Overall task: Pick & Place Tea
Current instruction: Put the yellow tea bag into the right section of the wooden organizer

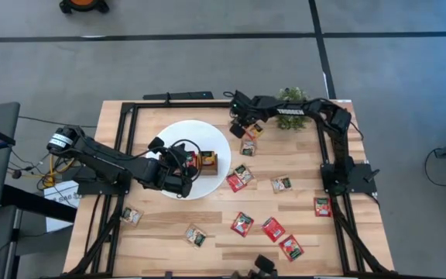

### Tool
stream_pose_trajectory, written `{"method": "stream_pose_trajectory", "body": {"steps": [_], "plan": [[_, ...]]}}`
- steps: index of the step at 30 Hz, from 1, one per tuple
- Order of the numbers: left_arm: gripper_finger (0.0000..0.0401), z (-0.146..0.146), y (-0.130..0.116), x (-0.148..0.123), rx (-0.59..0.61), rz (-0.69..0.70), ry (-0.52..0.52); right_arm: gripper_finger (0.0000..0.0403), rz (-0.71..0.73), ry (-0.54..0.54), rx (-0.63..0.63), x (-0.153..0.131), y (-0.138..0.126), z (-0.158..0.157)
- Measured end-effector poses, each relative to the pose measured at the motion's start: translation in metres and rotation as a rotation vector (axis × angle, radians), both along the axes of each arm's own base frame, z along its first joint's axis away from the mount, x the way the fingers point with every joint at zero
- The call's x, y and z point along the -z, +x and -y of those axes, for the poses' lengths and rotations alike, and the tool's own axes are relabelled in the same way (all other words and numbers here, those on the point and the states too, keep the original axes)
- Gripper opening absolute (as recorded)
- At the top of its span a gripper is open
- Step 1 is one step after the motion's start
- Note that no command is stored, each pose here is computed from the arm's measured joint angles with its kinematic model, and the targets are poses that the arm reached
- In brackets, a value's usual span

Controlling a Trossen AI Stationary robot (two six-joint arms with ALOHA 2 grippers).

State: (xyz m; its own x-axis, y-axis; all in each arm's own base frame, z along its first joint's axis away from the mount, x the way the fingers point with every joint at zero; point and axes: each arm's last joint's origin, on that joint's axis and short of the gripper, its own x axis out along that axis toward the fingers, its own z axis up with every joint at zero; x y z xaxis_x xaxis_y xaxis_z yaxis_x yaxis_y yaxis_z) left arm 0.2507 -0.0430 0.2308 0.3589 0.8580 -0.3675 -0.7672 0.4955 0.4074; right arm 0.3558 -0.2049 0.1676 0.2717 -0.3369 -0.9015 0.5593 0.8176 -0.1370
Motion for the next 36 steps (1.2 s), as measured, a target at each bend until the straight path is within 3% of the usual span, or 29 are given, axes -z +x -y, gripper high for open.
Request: {"method": "stream_pose_trajectory", "body": {"steps": [19,30,36], "plan": [[0.0,0.014,-0.002,0.0,0.055,0.008,-0.012,0.0,-0.231,0.101,-0.038,0.025,-0.001,-0.033],[0.0,0.017,-0.003,0.0,0.07,0.006,-0.02,0.0,-0.338,0.186,-0.209,0.025,0.012,-0.106],[0.0,0.017,-0.003,0.001,0.073,0.002,-0.032,0.0,-0.389,0.299,-0.302,0.022,0.013,-0.152]]}}
